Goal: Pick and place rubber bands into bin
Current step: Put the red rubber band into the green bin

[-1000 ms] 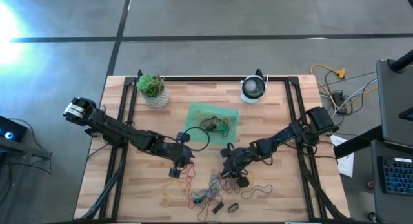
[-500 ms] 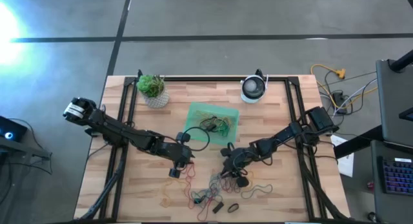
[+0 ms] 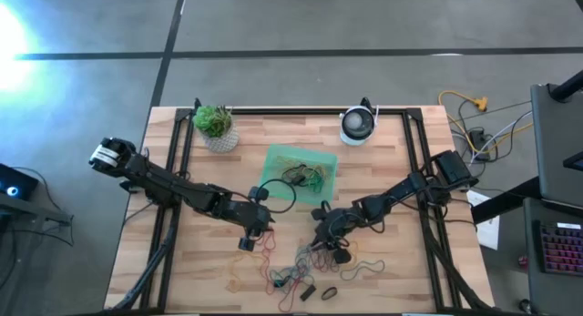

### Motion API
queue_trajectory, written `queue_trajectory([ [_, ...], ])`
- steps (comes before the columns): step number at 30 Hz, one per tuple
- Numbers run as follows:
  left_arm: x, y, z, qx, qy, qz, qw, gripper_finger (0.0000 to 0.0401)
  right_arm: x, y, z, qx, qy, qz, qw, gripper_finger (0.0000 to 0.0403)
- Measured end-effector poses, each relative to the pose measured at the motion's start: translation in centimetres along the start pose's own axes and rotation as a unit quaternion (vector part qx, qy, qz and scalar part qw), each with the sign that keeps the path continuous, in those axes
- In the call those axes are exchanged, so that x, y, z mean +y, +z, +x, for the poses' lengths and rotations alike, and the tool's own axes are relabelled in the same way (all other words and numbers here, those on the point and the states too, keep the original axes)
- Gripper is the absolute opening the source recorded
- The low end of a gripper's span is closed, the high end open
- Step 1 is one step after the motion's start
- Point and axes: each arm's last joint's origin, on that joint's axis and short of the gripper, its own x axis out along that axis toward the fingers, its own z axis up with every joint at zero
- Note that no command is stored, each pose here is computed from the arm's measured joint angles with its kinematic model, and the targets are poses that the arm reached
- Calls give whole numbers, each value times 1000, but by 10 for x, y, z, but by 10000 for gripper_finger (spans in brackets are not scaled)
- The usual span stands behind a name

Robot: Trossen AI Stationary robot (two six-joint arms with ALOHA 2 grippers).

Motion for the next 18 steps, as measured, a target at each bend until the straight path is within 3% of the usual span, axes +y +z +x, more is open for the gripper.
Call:
queue_trajectory([
  [18, 0, 0, 0, 0, 0, 0, 1000, 94, 4, 0, 1, -1, -19, -4, 1000, 59],
])
